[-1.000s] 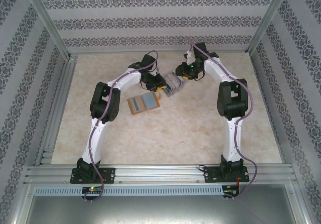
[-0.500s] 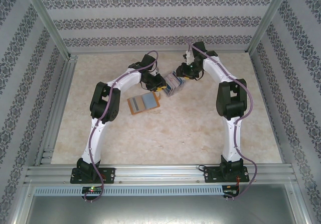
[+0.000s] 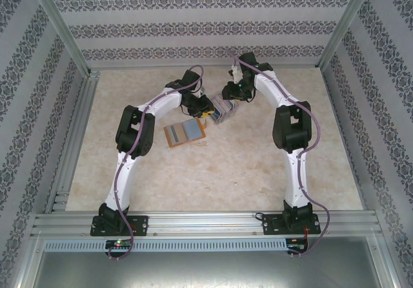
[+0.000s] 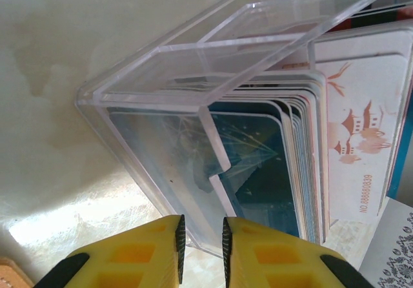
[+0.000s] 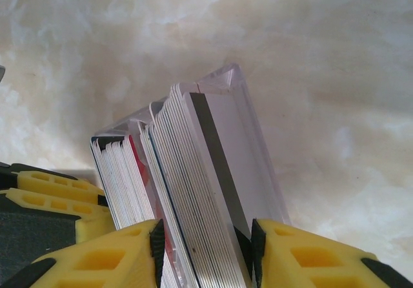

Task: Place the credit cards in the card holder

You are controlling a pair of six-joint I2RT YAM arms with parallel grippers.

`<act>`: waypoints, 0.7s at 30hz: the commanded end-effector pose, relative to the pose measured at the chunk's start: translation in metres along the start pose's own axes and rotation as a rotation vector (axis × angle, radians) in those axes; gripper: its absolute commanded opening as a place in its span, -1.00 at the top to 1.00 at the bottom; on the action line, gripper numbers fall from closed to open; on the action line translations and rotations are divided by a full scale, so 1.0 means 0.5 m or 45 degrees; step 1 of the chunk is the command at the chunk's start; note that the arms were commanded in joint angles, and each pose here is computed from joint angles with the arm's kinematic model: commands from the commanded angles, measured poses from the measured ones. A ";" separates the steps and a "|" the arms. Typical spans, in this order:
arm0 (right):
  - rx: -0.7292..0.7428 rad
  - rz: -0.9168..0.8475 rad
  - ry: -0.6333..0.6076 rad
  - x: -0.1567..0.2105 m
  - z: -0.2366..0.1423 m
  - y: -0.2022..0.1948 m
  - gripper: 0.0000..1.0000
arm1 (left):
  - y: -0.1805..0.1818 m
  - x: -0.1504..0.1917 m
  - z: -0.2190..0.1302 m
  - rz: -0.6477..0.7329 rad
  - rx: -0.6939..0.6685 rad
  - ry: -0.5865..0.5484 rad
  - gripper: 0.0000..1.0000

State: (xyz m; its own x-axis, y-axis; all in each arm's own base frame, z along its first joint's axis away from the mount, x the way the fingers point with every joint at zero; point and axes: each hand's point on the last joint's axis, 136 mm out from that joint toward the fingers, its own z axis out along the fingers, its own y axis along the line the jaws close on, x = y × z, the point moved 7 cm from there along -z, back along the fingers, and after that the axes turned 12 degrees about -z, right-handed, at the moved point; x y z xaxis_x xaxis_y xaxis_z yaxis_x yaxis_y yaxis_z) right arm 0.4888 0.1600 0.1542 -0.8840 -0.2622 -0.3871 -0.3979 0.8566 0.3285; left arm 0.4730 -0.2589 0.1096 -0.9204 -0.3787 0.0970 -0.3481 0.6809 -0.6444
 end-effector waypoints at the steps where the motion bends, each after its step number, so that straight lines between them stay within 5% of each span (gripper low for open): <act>1: 0.011 -0.048 0.027 0.002 -0.011 0.021 0.17 | 0.000 0.019 0.002 0.023 -0.015 0.024 0.51; 21: -0.011 -0.050 -0.040 -0.004 -0.058 0.044 0.19 | 0.011 0.027 0.002 0.020 -0.022 0.027 0.51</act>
State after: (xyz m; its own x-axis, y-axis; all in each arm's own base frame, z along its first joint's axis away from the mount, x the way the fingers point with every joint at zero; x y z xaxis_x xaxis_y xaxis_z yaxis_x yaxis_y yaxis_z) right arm 0.4853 0.1605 0.1593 -0.8785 -0.2723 -0.3925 -0.4068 0.8572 0.3158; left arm 0.4652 -0.2563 0.0999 -0.9185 -0.3779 0.1163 -0.3625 0.6874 -0.6293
